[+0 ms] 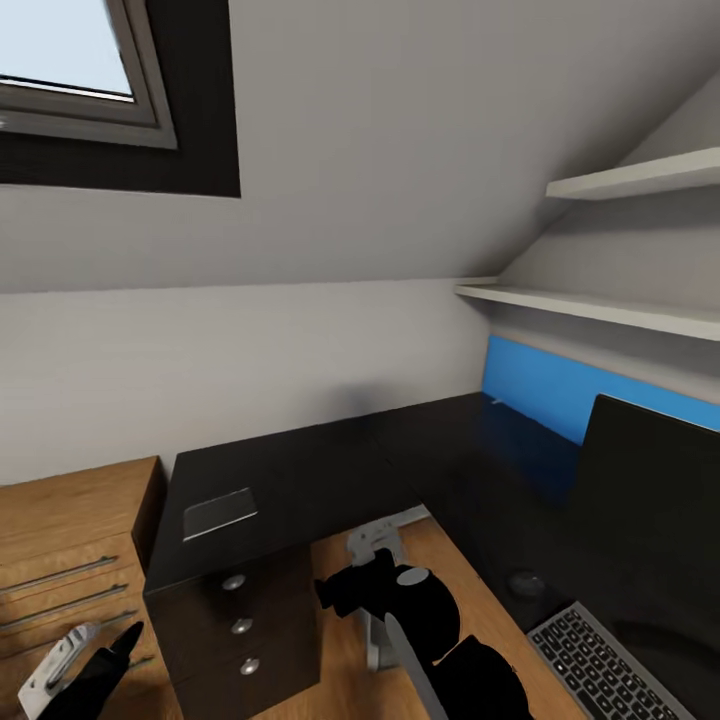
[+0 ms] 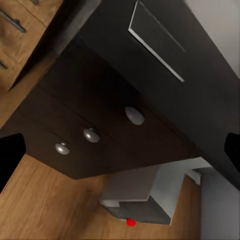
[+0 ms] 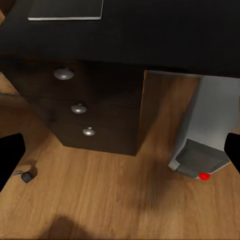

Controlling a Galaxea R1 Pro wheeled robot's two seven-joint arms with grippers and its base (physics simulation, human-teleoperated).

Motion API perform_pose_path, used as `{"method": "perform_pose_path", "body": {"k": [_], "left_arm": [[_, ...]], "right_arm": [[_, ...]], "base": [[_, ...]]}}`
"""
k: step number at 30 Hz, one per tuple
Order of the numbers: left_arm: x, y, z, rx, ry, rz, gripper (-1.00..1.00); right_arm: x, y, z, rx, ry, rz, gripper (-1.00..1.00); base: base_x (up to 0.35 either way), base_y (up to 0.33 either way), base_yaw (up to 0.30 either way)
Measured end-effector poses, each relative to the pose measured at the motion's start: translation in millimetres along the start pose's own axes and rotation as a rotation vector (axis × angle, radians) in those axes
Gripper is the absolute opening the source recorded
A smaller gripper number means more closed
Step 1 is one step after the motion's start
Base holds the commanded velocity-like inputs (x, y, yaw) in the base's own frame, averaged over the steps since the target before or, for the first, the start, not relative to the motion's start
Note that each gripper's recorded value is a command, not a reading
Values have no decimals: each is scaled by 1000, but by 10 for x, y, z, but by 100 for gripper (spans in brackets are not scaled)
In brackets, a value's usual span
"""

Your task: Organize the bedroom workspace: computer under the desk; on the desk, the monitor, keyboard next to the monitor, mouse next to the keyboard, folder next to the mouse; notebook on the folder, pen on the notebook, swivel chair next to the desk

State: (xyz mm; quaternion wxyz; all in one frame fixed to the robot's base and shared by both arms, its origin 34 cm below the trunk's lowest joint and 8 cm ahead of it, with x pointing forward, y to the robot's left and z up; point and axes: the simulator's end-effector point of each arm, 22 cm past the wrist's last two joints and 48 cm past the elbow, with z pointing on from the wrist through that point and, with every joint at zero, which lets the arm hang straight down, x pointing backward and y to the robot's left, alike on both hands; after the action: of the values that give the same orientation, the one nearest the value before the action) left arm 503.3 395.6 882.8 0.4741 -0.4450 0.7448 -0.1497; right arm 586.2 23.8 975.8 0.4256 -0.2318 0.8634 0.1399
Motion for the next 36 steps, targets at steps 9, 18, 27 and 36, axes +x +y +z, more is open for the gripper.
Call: {"method": "perform_pose_path", "body": {"k": [9, 18, 27, 36], "left_arm": [[46, 154, 75, -19, -3, -2, 100], [125, 266, 153, -29, 0, 1, 100], [189, 330, 202, -33, 6, 2, 100], [236, 348, 215, -39, 7, 0, 100]], "right_arm": [[149, 69, 111, -12, 17, -19, 100], [315, 170, 207, -25, 31, -48, 100], [374, 174, 253, -26, 32, -52, 100], [382, 164, 253, -24, 33, -53, 100]], "base": [[0, 0, 280], [0, 0, 280], [0, 0, 280], [0, 0, 254]]}}
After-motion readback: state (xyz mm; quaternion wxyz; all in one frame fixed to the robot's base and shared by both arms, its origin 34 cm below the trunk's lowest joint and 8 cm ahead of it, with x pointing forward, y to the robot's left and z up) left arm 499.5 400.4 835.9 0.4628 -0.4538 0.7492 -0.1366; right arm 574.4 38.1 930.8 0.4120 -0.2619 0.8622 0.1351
